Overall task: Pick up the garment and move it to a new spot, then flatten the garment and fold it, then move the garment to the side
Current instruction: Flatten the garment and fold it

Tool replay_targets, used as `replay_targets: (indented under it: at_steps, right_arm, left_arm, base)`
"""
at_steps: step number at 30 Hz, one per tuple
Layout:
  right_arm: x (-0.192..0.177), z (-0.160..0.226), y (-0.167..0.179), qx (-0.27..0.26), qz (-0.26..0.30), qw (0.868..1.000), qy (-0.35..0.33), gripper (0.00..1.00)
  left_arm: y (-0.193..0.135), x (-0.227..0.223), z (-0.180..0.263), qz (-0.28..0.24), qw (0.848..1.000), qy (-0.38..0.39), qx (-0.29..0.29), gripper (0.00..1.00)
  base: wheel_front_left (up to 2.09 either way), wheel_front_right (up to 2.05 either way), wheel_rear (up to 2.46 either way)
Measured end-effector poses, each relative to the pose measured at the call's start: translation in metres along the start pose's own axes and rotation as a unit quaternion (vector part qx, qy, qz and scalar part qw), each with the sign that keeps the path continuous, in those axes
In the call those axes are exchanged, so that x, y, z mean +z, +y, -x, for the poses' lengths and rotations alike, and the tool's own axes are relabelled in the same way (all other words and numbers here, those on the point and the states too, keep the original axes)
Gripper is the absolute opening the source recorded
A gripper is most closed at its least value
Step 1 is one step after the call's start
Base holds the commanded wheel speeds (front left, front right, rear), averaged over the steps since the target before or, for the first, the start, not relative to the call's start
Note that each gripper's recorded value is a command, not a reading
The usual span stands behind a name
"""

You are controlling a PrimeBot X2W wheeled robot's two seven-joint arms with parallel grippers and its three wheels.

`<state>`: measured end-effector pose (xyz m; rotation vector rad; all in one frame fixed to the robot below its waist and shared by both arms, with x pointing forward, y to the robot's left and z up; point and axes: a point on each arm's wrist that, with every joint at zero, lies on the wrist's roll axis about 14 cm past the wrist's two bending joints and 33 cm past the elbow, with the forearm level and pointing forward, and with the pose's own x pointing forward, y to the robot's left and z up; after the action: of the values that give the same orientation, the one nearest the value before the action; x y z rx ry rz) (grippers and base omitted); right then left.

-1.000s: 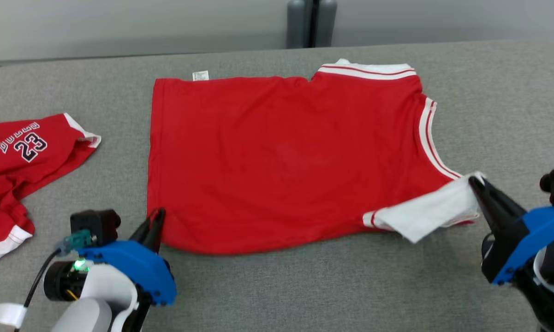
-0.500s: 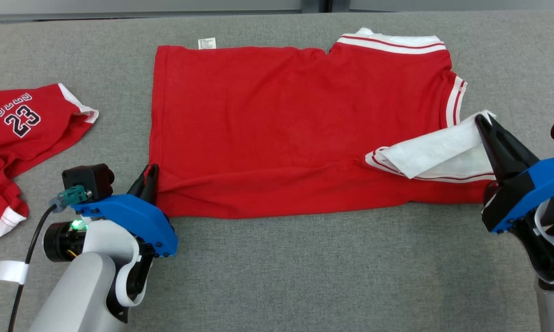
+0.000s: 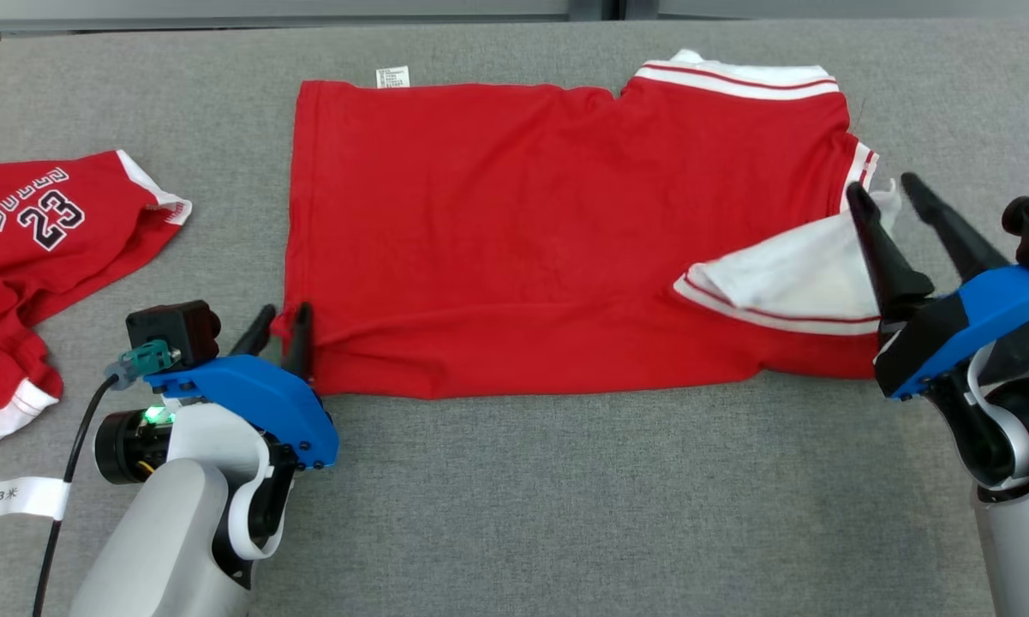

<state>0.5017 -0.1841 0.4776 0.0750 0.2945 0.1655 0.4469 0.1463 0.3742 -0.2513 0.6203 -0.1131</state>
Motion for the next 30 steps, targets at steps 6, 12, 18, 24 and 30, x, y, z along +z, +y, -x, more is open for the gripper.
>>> replay_targets:
  at_steps: [6,12,18,24,30]
  right_arm:
    - [0.026,0.006,0.005,0.010,-0.001,0.998,-0.062,1.00]
    - [-0.005,0.038,-0.019,-0.034,-0.034,0.999,-0.008,1.00]
    - [-0.050,0.071,-0.036,-0.086,-0.066,0.992,0.060,1.00]
    - [-0.076,0.073,-0.041,-0.112,-0.088,0.986,0.087,1.00]
    - [-0.094,0.057,-0.045,-0.124,-0.093,0.981,0.114,1.00]
  left_arm:
    - [0.004,0.018,0.013,0.004,0.998,-0.057,0.010,1.00]
    - [0.003,0.009,0.040,-0.008,0.996,-0.085,0.015,1.00]
    - [-0.008,-0.015,0.045,-0.024,0.998,-0.061,0.005,1.00]
    - [-0.005,-0.026,0.029,-0.045,0.998,-0.039,0.018,1.00]
    - [0.002,-0.035,0.014,-0.050,0.998,-0.019,0.031,1.00]
  base:
    - [0.00,0.00,0.00]
    - [0.00,0.00,0.00]
    - [0.00,0.00,0.00]
    - [0.00,0.00,0.00]
    - [0.00,0.00,0.00]
